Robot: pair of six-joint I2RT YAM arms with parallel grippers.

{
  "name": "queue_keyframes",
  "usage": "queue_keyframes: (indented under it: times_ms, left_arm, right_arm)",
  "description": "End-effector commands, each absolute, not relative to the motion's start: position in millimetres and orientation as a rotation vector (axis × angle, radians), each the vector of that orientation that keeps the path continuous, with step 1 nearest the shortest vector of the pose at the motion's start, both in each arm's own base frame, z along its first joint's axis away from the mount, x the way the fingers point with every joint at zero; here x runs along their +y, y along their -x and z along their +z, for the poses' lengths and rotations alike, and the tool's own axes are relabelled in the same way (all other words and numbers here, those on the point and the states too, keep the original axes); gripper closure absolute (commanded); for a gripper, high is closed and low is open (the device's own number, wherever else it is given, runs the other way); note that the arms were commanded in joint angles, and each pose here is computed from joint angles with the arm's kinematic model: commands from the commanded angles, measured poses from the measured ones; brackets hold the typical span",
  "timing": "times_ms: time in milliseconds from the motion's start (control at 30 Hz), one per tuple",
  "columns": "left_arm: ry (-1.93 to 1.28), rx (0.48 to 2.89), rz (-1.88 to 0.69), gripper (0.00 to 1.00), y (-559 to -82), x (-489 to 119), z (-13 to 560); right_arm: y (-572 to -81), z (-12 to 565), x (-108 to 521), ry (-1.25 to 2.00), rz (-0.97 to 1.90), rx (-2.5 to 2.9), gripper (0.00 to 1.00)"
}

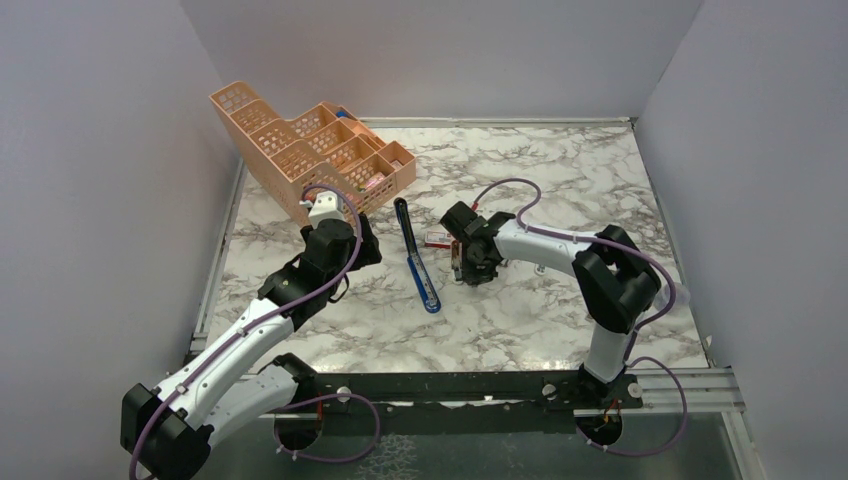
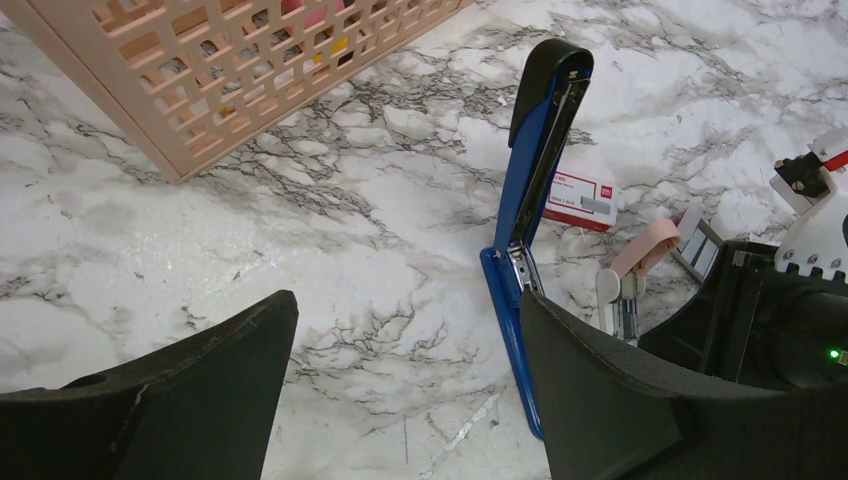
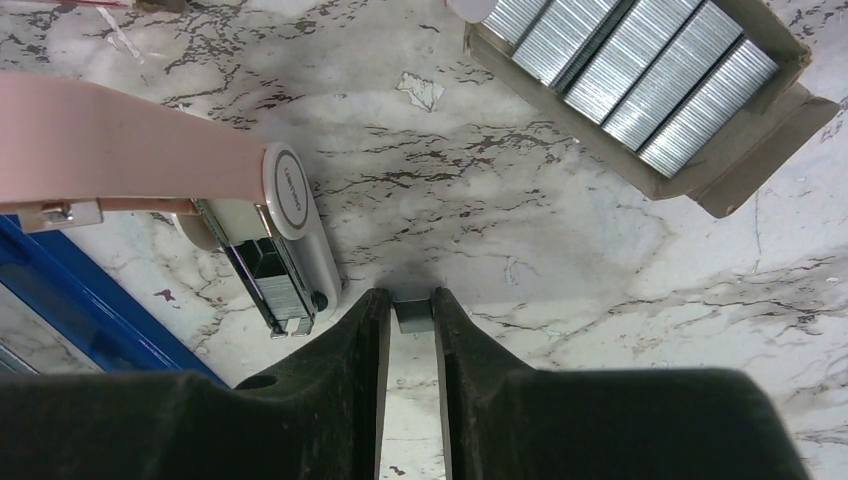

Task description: Load the staples into the stapler

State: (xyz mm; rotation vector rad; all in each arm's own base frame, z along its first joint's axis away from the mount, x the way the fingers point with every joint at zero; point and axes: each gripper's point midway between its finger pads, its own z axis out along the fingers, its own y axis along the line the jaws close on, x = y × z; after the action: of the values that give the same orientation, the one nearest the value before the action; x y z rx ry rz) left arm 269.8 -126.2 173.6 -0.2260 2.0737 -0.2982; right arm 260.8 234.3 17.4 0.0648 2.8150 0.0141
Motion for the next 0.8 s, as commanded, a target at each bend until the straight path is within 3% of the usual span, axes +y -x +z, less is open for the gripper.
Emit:
queue_keyframes:
  times_ms: [0, 267, 500, 767]
  left_arm:
    - [0.248, 2.048, -0.292, 0.17, -271.5, -122.2, 178.9]
    - [0.250, 2.051, -0.292, 0.17, -271.1, -121.9, 177.7]
    - [0.248, 2.051, -0.292, 0.17, -271.1, -122.2, 177.8]
    - [0.249, 2.052, -0.293, 0.17, -270.4, -122.1, 177.1]
  right_arm:
    - [-267.7, 8.4, 224.1, -0.076, -0.081, 2.774, 0.73]
    - [-266.7, 5.4, 221.6, -0.050, -0.098, 2.779, 0.76]
    - [-265.9, 3.4, 221.5, -0.101, -0.084, 2.776, 0.66]
    - [-271.8, 9.9, 222.3, -0.183, -0.021, 2.745, 0.68]
